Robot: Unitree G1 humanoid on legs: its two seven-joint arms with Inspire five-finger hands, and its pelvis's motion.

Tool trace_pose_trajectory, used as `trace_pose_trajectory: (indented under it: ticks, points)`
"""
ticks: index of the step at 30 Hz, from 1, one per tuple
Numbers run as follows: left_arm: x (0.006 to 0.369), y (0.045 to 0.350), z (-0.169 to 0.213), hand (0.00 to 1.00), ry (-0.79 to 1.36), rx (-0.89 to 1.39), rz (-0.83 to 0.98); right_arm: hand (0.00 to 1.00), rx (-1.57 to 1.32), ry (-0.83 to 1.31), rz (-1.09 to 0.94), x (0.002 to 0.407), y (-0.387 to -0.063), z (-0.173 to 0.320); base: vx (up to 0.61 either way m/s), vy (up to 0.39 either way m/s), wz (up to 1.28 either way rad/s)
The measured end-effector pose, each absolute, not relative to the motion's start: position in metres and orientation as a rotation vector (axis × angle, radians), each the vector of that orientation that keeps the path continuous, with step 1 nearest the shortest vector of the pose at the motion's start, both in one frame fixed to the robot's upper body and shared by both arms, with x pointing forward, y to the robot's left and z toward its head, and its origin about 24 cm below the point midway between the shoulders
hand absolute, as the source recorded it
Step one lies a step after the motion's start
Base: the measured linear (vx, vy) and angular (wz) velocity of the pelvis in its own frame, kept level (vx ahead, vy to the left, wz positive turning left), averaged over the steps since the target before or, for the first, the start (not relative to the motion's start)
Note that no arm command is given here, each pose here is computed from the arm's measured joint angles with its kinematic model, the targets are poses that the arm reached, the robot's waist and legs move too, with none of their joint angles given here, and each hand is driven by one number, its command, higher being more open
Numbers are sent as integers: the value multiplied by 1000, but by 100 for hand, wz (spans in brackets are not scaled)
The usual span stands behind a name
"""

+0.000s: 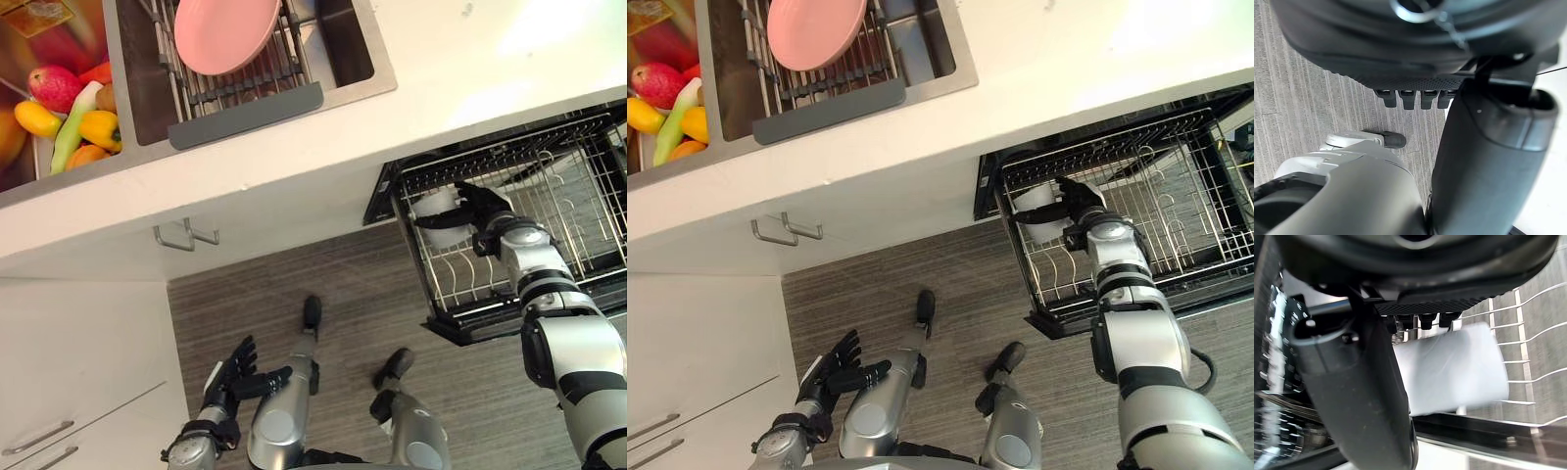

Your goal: Walk over to the sink, pick up the cup, carry it to the dishwasher, place the cup inside the dishwasher, then close the dishwasher door

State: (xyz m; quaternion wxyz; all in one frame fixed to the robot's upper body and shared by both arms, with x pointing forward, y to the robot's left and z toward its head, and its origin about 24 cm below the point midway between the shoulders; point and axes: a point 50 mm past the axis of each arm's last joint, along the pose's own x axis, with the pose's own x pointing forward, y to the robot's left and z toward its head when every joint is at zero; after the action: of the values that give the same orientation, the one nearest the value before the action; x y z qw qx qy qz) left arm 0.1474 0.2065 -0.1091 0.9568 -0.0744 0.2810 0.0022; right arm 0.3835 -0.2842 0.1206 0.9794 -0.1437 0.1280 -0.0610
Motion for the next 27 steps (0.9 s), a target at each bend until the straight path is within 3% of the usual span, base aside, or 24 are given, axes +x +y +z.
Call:
trace_pose_trajectory:
  ticks: [6,10,14,17,21,27]
  points:
    - [147,203,-110,100,577,-145,11,100,-223,75,-5,374,-262,125,14,-5,-10]
    - [143,209,-114,100,601,-115,56,100,-139,33,78,353,-237,100,17,-22,-24]
    - [130,221,-121,100,647,-93,182,100,102,16,119,299,-205,54,69,-40,-27]
    - [117,225,-126,100,672,-116,316,100,243,-43,155,262,-196,47,50,-25,-17]
    - [85,223,-133,100,705,-177,506,100,451,-402,291,217,-183,88,49,-20,-6]
    - [43,217,-136,100,748,-214,690,100,374,-980,478,187,-174,173,52,-15,33]
